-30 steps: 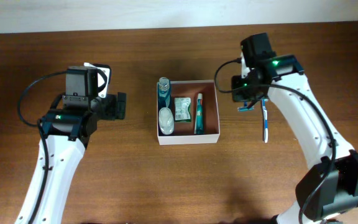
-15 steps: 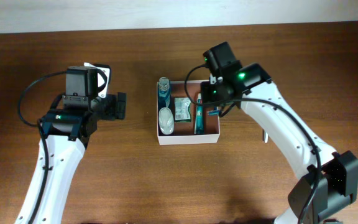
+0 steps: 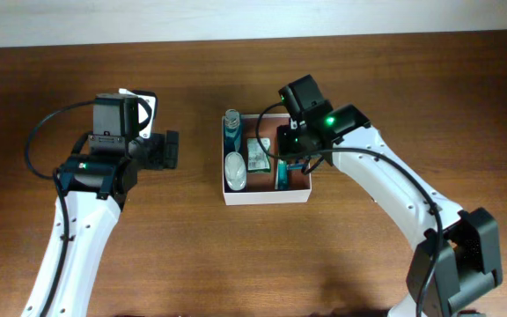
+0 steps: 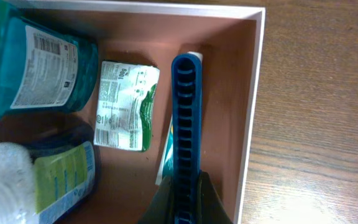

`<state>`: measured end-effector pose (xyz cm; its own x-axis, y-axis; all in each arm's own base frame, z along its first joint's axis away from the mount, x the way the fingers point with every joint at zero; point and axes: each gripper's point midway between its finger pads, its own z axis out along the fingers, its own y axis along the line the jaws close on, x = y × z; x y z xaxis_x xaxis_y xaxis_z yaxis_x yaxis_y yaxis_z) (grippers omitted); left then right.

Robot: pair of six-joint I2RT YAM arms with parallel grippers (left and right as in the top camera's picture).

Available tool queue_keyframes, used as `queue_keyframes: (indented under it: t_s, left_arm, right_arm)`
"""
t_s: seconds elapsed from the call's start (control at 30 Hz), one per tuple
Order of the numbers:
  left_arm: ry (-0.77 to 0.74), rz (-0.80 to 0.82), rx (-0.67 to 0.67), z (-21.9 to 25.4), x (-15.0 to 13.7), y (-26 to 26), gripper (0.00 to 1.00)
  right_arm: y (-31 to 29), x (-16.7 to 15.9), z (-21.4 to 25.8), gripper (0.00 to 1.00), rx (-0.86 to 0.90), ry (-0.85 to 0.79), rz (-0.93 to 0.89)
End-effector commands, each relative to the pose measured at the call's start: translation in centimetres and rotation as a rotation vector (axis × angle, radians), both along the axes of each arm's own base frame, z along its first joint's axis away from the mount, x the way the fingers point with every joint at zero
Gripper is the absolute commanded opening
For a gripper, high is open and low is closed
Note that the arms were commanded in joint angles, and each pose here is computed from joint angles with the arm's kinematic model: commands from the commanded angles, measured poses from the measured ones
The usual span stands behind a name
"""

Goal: Pack container
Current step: 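Lift the blue comb with the right gripper and carry it into the box, then lower the comb upright beside the toothpaste and open the right gripper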

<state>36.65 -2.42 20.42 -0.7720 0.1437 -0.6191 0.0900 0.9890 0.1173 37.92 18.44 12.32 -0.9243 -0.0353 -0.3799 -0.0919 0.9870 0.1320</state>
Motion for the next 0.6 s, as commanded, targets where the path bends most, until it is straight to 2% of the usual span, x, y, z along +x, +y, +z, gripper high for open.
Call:
queue_keyframes:
  t_s: [0.0, 0.57]
  left_arm:
    - [0.0, -0.014, 0.004, 0.0, 0.2, 0.0, 0.99]
    - [0.0, -0.014, 0.004, 0.0, 0.2, 0.0, 1.0]
  right_arm:
    - [0.3, -0.5, -1.4, 0.05, 0.0, 0.021, 0.001]
    - [2.2, -0.3, -4.3, 0.05, 0.001, 0.047, 0.031]
